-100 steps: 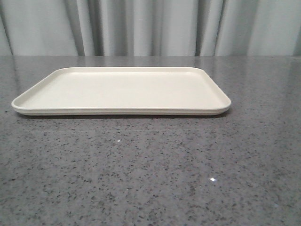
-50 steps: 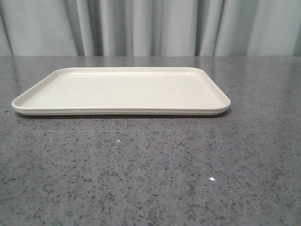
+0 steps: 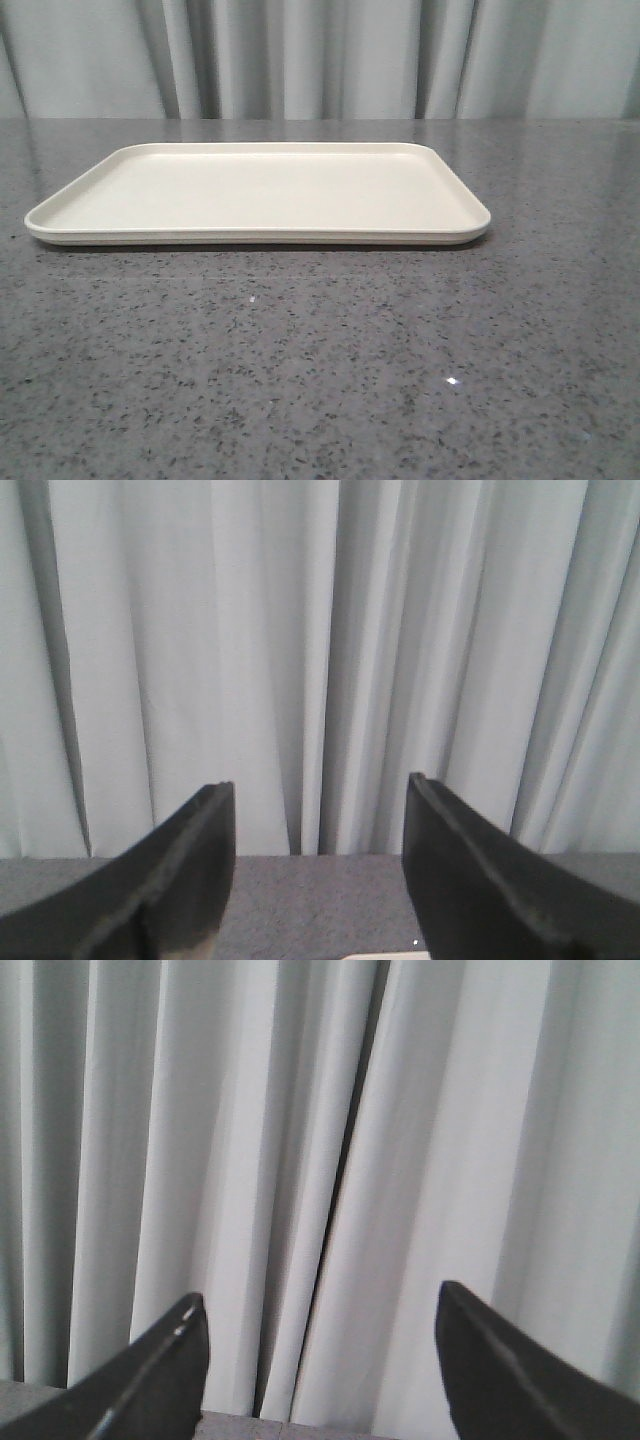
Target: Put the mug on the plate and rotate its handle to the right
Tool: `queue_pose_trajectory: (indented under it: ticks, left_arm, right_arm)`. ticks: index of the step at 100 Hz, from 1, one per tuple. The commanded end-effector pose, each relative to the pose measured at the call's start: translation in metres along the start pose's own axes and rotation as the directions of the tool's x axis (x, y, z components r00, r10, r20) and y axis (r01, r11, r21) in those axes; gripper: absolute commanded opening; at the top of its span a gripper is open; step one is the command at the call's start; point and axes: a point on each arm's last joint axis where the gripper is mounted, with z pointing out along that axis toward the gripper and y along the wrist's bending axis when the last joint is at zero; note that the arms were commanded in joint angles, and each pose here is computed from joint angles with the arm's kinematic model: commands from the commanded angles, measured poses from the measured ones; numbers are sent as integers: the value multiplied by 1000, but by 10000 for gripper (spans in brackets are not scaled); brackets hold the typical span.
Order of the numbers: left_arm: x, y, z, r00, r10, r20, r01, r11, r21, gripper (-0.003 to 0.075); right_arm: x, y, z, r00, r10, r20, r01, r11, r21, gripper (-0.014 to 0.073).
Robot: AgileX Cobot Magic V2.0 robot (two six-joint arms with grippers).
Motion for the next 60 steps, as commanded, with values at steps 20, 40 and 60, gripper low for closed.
queue_pose_trajectory:
  ticks: [20,40,60]
  left_arm:
    - [-31,3,20,992,70,-105,-78,994,-73,377]
    - [-26,16,39,939,115,-324,-181,966,-183,376]
    - [-4,27,61,825,77,-561,-247,941,-233,376]
  right_arm:
    - [-29,-2,18,998,-44,37,43,999,10,491]
    - [-32,-3,34,996,-85,-15,85,996,17,491]
    - [-28,-3,40,995,-86,-43,86,996,14,442]
